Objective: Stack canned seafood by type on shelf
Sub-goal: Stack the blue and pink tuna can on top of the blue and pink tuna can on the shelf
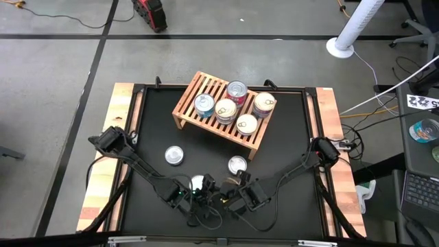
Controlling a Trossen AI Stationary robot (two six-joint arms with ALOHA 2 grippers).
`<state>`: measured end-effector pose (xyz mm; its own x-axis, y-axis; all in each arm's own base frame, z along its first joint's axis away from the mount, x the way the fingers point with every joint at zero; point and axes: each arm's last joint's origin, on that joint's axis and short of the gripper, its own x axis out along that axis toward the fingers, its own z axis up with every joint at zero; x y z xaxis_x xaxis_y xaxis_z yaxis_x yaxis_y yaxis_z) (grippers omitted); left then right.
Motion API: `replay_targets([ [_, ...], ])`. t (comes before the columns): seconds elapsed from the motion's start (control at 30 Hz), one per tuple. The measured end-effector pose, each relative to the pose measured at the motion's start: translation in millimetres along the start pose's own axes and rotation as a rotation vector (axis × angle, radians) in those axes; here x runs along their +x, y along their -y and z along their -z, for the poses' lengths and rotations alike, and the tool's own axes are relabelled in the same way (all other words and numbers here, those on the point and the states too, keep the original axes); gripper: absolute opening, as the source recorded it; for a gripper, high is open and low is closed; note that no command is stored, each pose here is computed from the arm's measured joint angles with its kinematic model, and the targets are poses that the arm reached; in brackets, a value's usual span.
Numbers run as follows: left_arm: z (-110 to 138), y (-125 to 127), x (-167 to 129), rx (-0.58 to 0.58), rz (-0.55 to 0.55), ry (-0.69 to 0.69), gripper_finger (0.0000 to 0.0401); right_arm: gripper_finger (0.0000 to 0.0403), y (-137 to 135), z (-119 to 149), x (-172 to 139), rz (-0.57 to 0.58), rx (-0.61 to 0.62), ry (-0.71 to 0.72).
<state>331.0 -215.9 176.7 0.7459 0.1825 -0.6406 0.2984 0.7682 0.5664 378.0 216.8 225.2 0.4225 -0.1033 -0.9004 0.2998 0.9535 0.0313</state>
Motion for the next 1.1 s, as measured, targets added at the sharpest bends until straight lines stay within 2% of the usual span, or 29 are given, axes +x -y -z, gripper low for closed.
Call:
replay_targets([
  [0.2, 4, 2, 9, 0.007, -0.07, -0.031, 0.0282, 0.0, -1, 0, 0, -0.014, 0.001, -0.009],
  [0.4, 0, 1, 9, -0.014, -0.082, 0.003, 0.0282, 0.0, -2, -2, -1, -0.032, 0.009, 0.008],
  [0.6, -1, 1, 9, -0.022, -0.075, 0.016, 0.0282, 0.0, -2, -2, -1, -0.033, 0.01, 0.01],
  [0.73, -2, 2, 9, -0.022, -0.025, 0.026, 0.0282, 0.0, -2, -2, -1, -0.031, 0.01, 0.012],
  [1.1, -2, 2, 13, -0.007, -0.032, 0.029, 0.0282, 0.0, -4, -4, -1, -0.047, 0.019, 0.034],
])
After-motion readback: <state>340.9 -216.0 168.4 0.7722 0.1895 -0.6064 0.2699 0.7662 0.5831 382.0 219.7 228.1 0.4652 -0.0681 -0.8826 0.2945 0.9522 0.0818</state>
